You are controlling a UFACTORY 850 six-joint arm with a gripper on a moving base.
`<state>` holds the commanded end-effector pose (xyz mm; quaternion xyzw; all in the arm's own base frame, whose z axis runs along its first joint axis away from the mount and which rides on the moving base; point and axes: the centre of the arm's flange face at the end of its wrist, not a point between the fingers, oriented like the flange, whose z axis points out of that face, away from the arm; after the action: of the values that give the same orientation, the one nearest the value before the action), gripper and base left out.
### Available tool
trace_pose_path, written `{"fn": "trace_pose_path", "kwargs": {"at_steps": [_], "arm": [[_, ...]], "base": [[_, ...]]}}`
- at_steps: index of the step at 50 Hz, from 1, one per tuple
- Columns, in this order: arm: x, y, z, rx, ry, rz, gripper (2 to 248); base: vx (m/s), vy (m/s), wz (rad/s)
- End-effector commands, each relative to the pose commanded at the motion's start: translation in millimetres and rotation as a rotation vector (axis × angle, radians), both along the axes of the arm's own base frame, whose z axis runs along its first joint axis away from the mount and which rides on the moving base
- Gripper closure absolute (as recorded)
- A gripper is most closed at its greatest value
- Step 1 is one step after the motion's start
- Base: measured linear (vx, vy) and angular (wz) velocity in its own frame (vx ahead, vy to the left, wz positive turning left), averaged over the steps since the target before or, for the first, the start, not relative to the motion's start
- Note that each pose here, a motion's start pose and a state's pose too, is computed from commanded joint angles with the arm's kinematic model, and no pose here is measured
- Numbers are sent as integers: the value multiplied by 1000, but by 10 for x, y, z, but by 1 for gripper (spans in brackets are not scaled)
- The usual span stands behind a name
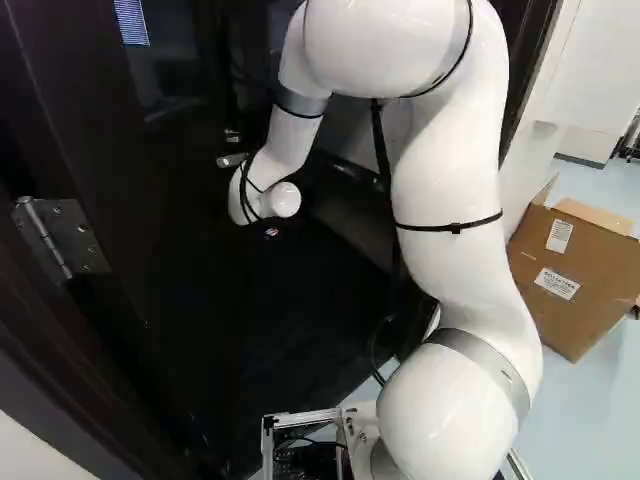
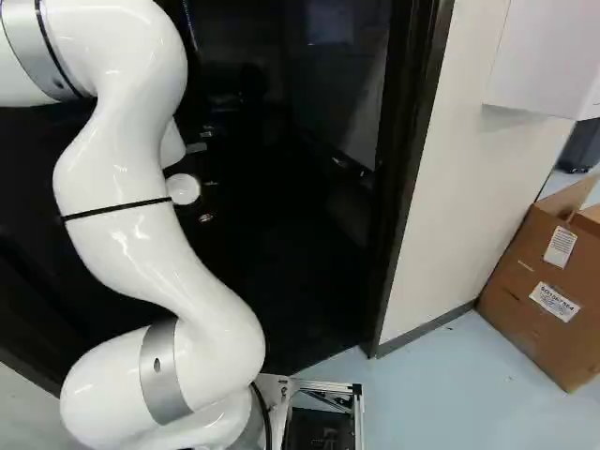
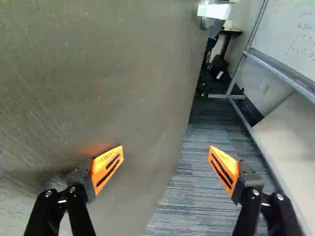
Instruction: Open the door and move inside
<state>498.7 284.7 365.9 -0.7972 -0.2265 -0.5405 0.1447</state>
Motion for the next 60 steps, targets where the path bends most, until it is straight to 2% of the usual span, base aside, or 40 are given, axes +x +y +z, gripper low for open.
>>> {"fn": "trace_pose_path", "kwargs": {"at_steps": [41,60], "arm": [[85,600,-51,-4,-34,115,3],[50,841,-68,-3,-43,159,3]], "base": [[0,0,0],[0,0,0]]}}
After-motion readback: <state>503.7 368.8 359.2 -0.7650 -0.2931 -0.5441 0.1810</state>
